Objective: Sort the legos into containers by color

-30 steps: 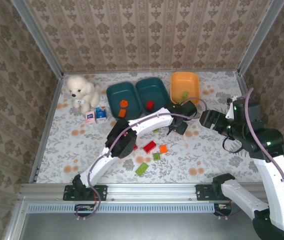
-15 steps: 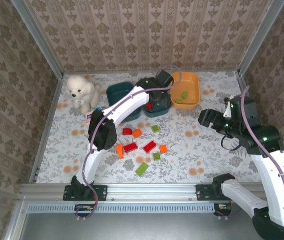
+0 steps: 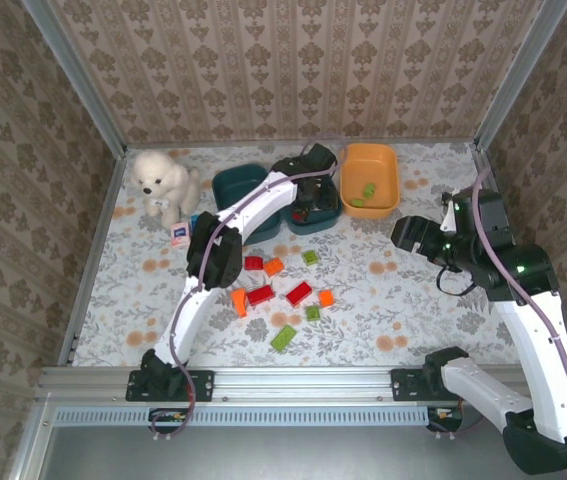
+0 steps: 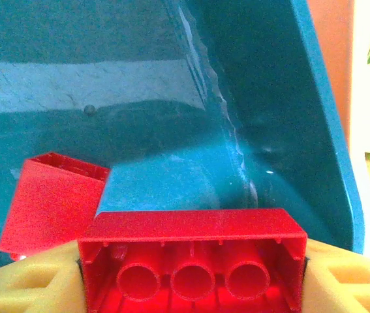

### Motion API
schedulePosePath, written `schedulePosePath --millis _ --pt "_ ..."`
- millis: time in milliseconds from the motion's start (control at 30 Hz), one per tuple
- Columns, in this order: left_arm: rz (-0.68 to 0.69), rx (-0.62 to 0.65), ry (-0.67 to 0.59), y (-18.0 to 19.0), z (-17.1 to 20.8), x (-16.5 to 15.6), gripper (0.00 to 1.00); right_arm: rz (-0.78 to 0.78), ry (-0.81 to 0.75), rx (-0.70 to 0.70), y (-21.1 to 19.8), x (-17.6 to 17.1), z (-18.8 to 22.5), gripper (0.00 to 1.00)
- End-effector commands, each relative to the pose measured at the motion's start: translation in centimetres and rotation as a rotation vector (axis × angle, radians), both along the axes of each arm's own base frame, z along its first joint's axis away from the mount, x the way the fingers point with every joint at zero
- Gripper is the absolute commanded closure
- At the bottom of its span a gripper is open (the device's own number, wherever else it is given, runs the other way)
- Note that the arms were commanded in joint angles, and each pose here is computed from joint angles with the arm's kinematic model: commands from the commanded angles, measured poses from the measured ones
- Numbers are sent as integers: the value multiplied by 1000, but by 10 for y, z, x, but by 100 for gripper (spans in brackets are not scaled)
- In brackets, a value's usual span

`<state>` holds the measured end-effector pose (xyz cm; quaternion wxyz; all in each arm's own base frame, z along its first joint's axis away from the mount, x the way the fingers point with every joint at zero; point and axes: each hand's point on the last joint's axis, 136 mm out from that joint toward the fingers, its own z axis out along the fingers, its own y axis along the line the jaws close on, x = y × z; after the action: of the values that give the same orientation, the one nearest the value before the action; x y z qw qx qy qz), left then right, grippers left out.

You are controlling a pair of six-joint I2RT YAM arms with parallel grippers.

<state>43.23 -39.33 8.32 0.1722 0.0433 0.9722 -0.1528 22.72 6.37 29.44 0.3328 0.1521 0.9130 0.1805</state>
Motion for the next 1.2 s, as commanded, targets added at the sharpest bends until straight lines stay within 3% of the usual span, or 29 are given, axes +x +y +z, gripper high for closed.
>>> schedulePosePath --millis 0,133,333,700,933,1167 --pt "79 -66 68 -4 -3 -2 50 8 -12 11 3 6 1 14" --pt "125 -68 122 0 -14 -5 49 12 -10 11 4 9 0 14" --pt "129 -86 144 0 -14 -4 38 15 -7 13 5 10 -1 14" --pt "113 -135 91 -5 24 4 25 20 -15 14 7 15 2 13" --pt "125 -137 119 3 37 -1 19 26 -18 22 9 20 4 14" --pt "161 -192 -84 21 115 12 19 64 -13 -21 13 22 1 17"
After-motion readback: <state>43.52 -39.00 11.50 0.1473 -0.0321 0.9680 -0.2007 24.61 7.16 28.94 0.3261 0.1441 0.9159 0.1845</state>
